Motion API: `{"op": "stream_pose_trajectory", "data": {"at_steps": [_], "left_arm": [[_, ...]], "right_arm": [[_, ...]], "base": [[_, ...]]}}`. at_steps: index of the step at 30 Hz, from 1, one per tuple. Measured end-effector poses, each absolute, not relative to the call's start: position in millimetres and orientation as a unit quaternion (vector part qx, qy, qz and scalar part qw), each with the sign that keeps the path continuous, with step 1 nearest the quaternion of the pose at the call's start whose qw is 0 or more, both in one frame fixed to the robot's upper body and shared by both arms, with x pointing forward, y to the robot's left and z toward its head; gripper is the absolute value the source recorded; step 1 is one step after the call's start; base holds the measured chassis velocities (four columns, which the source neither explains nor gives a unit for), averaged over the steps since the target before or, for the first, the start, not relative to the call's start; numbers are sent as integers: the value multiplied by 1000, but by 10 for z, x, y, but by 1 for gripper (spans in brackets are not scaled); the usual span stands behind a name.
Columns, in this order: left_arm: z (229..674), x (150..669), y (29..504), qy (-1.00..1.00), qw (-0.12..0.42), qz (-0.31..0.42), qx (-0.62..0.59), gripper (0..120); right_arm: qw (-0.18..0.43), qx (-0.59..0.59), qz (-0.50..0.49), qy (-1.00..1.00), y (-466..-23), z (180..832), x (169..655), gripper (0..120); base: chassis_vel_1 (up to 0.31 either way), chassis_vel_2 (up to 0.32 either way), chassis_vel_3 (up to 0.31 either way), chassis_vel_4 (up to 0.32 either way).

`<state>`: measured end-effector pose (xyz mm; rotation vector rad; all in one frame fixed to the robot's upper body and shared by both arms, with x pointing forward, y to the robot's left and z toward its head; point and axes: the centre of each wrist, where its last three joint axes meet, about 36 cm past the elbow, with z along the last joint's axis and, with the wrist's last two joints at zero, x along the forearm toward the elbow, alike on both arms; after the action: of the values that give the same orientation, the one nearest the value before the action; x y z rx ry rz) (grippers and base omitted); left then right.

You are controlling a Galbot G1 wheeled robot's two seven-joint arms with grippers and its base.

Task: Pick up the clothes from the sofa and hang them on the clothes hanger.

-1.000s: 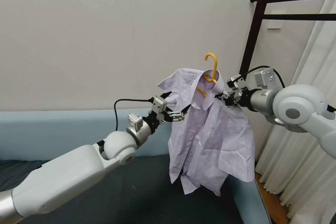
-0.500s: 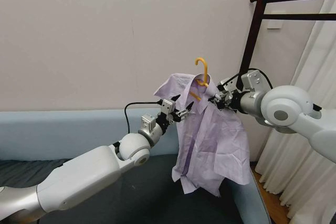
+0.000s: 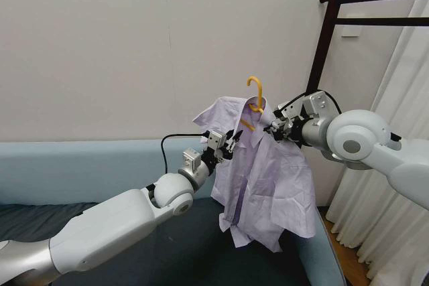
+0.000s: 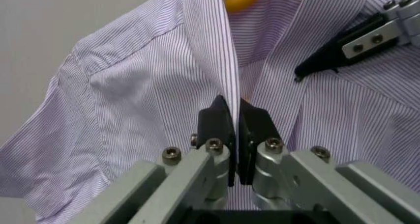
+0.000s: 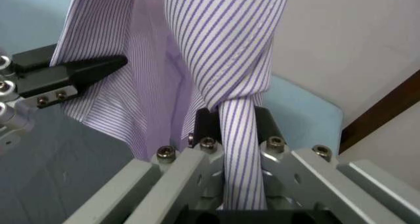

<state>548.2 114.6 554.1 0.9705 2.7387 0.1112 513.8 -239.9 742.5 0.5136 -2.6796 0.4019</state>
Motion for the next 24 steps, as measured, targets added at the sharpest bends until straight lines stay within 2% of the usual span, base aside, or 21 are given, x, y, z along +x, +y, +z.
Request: {"op": "stream_pose_trajectory", "data": {"at_steps": [5, 9, 15, 18, 19, 21, 22, 24], "left_arm": [[5632, 5432, 1116, 939, 111, 34, 324, 0], [5719, 5270, 1113, 944, 85, 21, 319, 0], [5696, 5216, 1125, 950, 77, 37, 302, 0], [5736, 5260, 1134, 952, 85, 58, 289, 8], [5773, 5292, 1156, 952, 92, 68, 283, 15], [5833, 5291, 1199, 954, 95, 80, 273, 23], [5833, 5291, 1199, 954, 95, 80, 273, 23], [5895, 5196, 1229, 954, 96, 91, 270, 33]], "right_arm": [[191, 182, 140, -954, -2407, 7441, 5137, 2], [192, 178, 135, -956, -2433, 7446, 5135, 2], [194, 176, 130, -956, -2444, 7432, 5138, 2], [194, 175, 124, -957, -2433, 7442, 5144, 2], [194, 173, 120, -958, -2433, 7457, 5155, 2], [198, 167, 109, -960, -2440, 7485, 5177, 2], [198, 167, 109, -960, -2440, 7485, 5177, 2], [200, 160, 99, -961, -2462, 7510, 5190, 2]], "base": [[0, 0, 0, 0], [0, 0, 0, 0], [0, 0, 0, 0], [0, 0, 0, 0], [0, 0, 0, 0], [0, 0, 0, 0], [0, 0, 0, 0], [0, 0, 0, 0]]}}
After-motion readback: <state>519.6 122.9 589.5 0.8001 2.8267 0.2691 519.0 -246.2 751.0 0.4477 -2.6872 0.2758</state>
